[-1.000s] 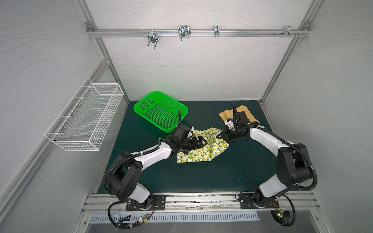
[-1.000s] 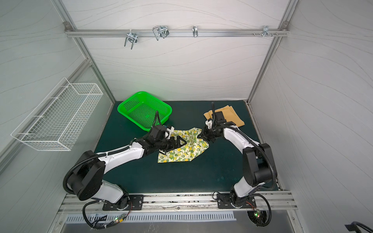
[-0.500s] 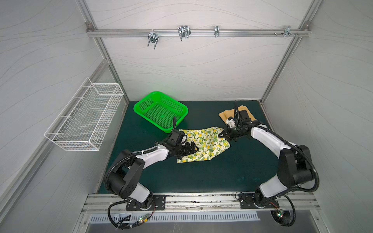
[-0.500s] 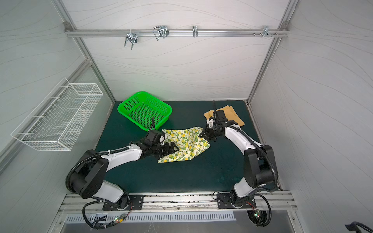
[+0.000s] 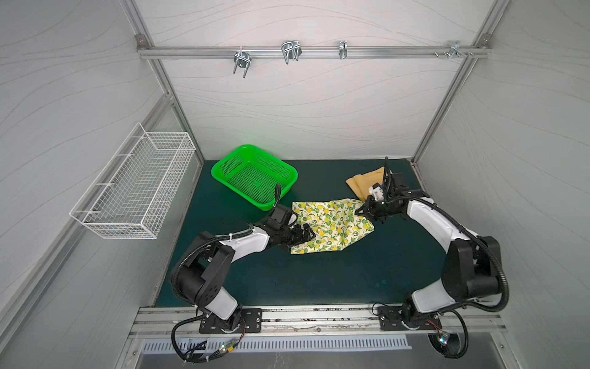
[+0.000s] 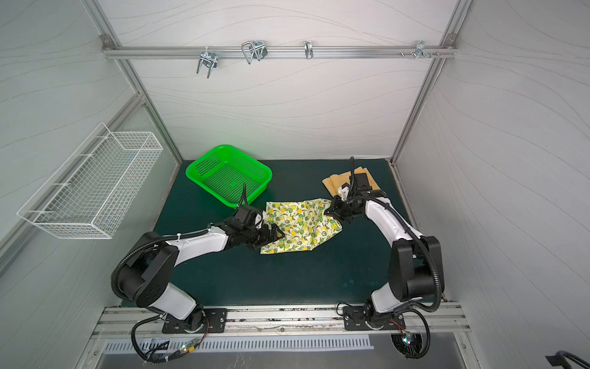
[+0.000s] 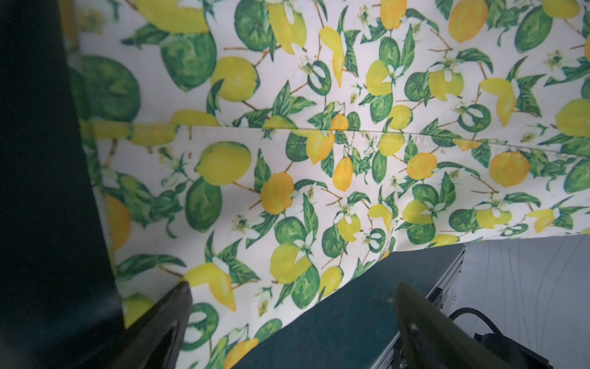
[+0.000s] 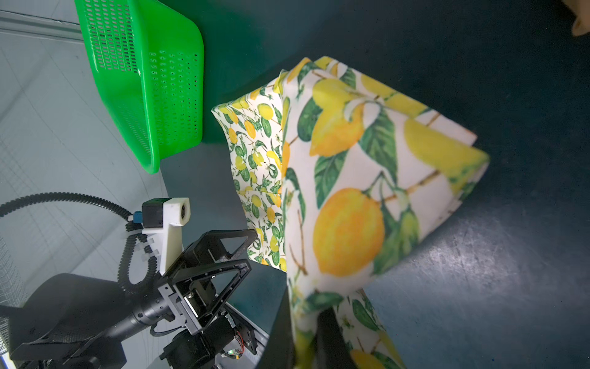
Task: Fold and stack the skirts
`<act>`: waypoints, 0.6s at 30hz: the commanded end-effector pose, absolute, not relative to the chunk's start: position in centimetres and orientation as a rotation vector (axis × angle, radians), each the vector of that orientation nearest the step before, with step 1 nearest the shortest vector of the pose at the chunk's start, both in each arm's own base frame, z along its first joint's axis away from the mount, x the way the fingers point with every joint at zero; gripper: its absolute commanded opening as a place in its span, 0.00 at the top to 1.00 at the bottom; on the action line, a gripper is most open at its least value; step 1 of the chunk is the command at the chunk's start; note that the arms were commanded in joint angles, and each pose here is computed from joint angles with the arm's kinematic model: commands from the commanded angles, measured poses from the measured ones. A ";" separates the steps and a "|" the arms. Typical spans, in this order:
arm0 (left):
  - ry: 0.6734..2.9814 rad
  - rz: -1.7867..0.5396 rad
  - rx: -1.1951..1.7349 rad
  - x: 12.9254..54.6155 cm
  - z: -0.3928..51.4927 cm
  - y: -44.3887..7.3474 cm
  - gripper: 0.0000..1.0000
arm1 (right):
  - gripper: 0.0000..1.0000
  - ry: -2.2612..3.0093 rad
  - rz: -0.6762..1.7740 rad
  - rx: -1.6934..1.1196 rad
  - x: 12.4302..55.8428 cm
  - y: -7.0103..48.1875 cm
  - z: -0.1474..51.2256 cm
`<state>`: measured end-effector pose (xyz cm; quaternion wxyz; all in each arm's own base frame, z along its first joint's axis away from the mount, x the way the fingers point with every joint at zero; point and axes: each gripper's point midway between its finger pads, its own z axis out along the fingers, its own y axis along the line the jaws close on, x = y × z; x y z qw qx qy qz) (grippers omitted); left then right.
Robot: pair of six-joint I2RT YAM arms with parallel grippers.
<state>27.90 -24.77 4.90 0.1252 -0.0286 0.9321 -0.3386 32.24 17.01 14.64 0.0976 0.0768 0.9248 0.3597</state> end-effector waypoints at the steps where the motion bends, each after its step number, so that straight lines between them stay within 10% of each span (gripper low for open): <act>1: 2.673 -1.056 -0.084 29.1 5.3 -26.1 0.01 | 0.99 2.698 1.161 0.192 31.9 17.8 16.2; 18: 2.698 -1.100 -0.065 28.1 3.6 -28.0 0.01 | 0.98 2.648 1.370 0.303 32.6 23.3 16.4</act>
